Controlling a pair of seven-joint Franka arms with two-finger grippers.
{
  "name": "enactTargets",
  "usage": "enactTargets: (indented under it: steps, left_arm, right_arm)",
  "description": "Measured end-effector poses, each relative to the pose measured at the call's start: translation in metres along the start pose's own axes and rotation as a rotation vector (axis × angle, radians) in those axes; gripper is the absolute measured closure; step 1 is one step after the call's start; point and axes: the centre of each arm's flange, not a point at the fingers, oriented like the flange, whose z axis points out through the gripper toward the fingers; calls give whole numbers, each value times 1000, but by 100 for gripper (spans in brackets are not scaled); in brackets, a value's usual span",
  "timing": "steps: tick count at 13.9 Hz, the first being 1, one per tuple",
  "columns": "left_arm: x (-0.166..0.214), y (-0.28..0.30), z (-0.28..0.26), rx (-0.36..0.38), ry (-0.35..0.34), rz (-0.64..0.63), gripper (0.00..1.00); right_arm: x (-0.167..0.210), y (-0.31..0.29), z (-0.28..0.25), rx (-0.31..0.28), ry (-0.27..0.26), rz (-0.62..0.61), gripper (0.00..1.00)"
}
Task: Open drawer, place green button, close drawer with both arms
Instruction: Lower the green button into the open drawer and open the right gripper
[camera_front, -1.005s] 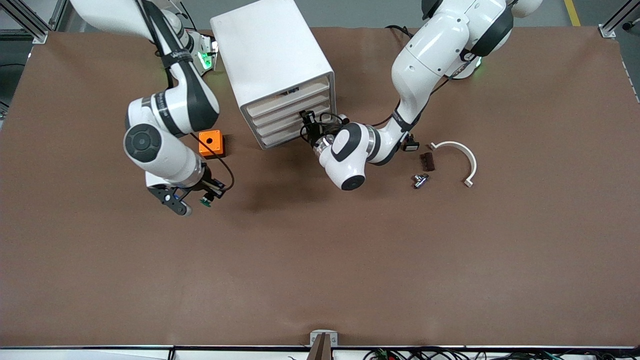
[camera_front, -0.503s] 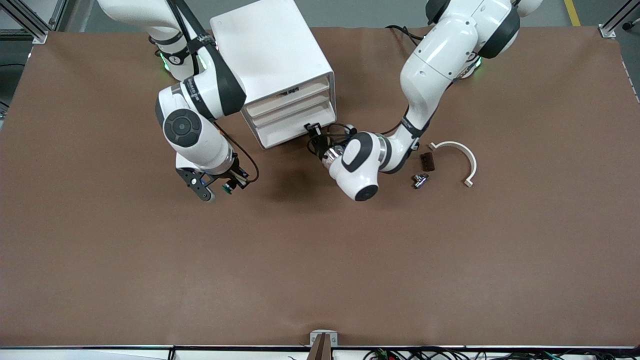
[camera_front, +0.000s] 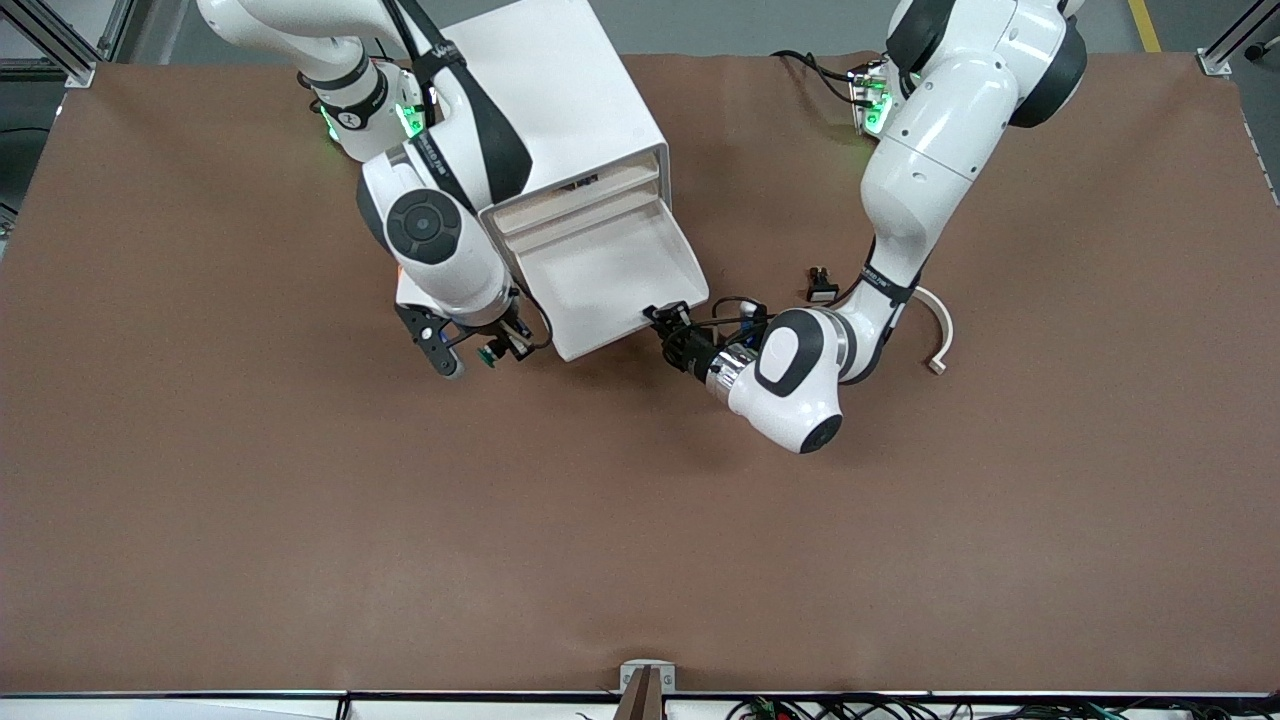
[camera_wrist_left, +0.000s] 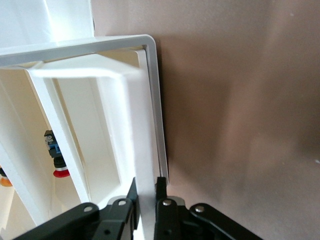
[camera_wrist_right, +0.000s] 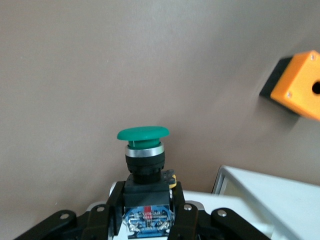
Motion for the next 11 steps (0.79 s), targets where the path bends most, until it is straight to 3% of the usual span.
enactTargets:
  steps: [2,5,9,11]
  left_arm:
    - [-7,-3,-7,-18,-16,24,76]
    - [-16,-7,-23,-42,-37,44,46]
    - [-7,7,-81,-159,-55,41,5]
    - [-7,3,-108,-238,-20,67,0]
  right_arm:
    - [-25,-1,0,1,2,30,59]
    - [-62,-2,-2,18,4,61,59]
    - [-103,-7,8,64,2,139,59]
    - [-125,-6,24,58,6,158,59]
